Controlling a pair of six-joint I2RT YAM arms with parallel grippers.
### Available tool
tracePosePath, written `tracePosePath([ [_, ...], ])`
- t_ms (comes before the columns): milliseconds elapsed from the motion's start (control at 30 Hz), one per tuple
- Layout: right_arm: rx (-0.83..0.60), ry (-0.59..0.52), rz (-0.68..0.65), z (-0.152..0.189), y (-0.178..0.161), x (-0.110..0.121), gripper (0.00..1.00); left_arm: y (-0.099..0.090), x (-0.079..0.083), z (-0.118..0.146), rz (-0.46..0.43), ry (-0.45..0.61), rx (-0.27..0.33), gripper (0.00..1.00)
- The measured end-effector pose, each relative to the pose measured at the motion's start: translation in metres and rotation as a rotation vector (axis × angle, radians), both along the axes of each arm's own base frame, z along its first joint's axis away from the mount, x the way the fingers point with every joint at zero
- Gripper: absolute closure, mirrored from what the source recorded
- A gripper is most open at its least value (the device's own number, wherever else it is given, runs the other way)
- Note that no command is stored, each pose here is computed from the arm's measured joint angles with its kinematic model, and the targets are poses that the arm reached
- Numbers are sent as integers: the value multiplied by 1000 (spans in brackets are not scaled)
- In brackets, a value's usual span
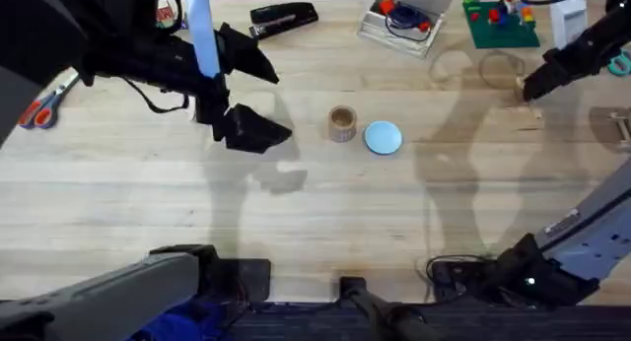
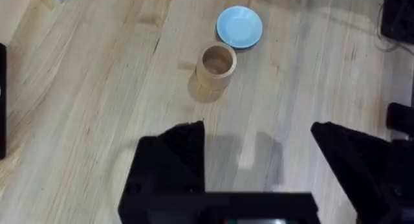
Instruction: Pick up a utensil and set it on the pink plate, then put the other utensil in the container.
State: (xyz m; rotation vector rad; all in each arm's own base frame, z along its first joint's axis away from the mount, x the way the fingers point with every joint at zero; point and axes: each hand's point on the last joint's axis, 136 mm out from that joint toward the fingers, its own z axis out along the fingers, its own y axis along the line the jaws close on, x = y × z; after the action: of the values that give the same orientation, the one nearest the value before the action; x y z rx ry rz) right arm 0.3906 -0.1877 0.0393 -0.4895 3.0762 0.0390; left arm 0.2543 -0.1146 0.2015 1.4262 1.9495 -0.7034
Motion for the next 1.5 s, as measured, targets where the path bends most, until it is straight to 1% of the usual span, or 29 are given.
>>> tracePosePath([
  [233,39,-7,-23,9,6,-7,973,0,0,0,0,0,0,6],
  [367,17,-72,-30,42,4,-7,973,0,0,0,0,0,0,6],
  [533,-37,-186,-32,95,3,-8,973,0,0,0,0,0,0,5],
  [700,-52,-278,-29,134,9,-12,973,0,0,0,0,0,0,5],
  [933,-3,-416,-10,181,30,-17,973,0,0,0,0,0,0,6],
  [1200,90,-588,45,239,67,-29,972,0,0,0,0,0,0,6],
  [1367,153,-670,88,263,88,-34,973,0,0,0,0,0,0,5],
  [1500,216,-707,134,273,103,-37,973,0,0,0,0,0,0,5],
])
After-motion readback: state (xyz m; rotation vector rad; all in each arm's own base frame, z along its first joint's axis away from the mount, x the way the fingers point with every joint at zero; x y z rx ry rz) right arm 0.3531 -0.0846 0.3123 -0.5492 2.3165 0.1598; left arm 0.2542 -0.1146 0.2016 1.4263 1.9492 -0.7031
